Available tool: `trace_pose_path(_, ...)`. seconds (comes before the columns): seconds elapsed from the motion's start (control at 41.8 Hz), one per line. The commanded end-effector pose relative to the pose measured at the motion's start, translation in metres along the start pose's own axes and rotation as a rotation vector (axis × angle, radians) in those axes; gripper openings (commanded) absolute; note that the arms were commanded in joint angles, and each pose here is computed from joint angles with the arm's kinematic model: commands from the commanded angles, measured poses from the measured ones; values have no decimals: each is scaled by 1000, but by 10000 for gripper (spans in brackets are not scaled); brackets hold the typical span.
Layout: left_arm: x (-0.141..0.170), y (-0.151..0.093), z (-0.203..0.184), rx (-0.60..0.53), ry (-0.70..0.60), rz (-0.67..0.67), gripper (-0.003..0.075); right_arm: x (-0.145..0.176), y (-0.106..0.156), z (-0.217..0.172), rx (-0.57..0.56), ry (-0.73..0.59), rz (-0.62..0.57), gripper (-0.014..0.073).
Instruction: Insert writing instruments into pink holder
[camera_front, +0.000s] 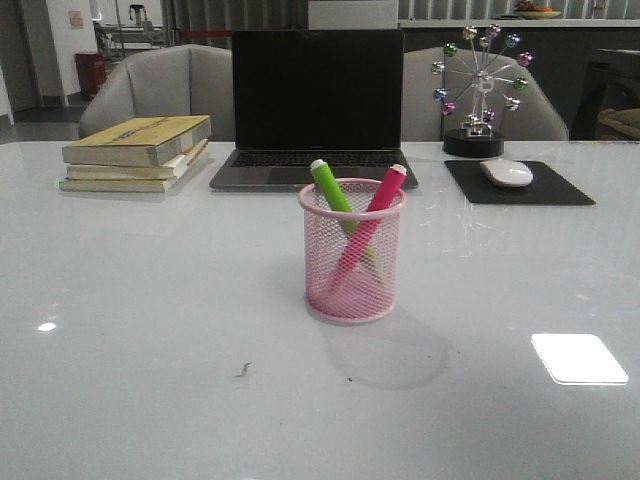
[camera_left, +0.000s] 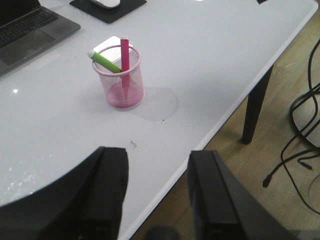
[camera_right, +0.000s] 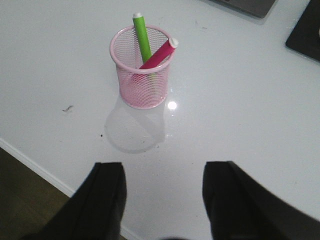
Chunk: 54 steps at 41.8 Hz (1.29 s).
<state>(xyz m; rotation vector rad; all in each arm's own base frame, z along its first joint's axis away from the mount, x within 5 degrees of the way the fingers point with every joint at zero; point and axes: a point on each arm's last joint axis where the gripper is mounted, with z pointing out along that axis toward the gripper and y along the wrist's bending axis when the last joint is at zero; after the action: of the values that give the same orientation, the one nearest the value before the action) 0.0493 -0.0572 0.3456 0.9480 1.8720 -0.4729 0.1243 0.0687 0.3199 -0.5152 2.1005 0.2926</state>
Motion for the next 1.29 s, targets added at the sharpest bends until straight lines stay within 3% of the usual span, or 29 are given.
trace_pose_path(0.0,-2,1,-6,-20,-52,-28,363,-14,0,-7,-4,-103,-6,464)
trace_pose_path(0.144,7,13,-8,-148,15,-134,363,-13,-1,-10,13,-106,-30,464)
trace_pose_path(0.407,9,13,-6,-158,26,-131,363,15,-2,-19,12,-117,-28,452)
trace_pose_path(0.479,9,13,-6,-158,26,-131,333,20,-2,-20,13,-111,-28,385)
trace_pose_path(0.622,9,13,-6,-158,26,-131,193,24,-2,-19,16,-70,-27,179)
trace_pose_path(0.766,9,13,-6,-158,26,-131,90,24,-2,-19,15,-65,-27,47)
trace_pose_path(1.269,10,13,-6,-158,24,-131,91,26,-3,-19,17,-44,-26,56)
